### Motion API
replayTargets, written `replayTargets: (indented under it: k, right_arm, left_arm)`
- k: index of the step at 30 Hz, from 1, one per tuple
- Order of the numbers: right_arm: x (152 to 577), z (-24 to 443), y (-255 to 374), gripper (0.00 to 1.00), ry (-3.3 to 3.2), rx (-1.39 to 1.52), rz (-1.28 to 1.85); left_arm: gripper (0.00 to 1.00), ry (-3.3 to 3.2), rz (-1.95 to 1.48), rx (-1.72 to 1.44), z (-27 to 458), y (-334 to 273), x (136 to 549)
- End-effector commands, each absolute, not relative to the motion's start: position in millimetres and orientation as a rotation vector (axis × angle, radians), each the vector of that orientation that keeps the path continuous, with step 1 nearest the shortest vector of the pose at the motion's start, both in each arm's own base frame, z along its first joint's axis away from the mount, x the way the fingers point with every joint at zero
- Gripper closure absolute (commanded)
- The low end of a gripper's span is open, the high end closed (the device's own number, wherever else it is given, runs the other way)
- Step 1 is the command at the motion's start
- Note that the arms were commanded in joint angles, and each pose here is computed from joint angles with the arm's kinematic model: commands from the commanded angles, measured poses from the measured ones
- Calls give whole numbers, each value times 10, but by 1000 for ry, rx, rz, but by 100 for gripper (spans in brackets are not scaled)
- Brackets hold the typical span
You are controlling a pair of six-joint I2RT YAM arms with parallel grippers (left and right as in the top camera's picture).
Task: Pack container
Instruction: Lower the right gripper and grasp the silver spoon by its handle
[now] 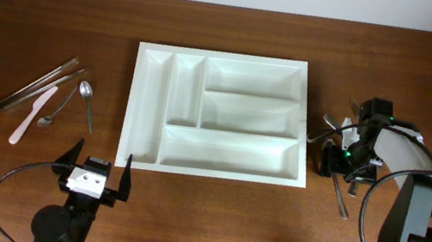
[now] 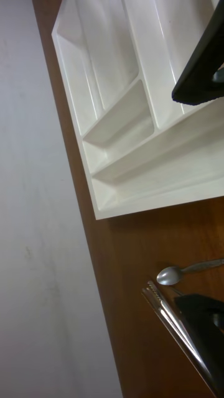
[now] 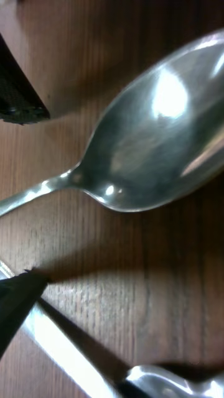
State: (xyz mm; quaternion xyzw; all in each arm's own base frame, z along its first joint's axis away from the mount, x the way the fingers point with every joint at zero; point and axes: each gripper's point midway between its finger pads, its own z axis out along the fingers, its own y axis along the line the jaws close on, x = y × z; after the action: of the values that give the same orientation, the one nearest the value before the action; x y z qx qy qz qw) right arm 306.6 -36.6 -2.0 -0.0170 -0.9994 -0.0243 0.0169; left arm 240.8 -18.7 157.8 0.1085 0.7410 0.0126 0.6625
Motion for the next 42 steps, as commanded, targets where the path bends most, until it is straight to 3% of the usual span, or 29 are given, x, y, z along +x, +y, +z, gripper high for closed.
replayTargets:
  k: [1, 4, 17, 23, 31, 42]
  right_arm:
    - [2972, -181, -376, 26, -3054, -92, -72]
    - [2982, -194, -372, 29, -3056, -93, -77]
    - [3028, -199, -377, 65, -3075, -92, -74]
    - [3054, -202, -381, 75, -3085, -93, -73]
    - [3116, -204, -340, 95, -3110, -94, -114]
    - [3163, -204, -338, 96, -3127, -122, -119]
  left_arm:
    - [1, 1674, 25, 230, 1567, -174, 2409]
    - [1, 1674, 25, 230, 1567, -174, 2409]
    - [1, 1674, 25, 230, 1567, -174, 2409]
    - [1, 1674, 25, 230, 1567, -174, 2409]
    - [1, 1674, 25, 230, 1567, -174, 2409]
    - [1, 1674, 25, 230, 1567, -174, 2409]
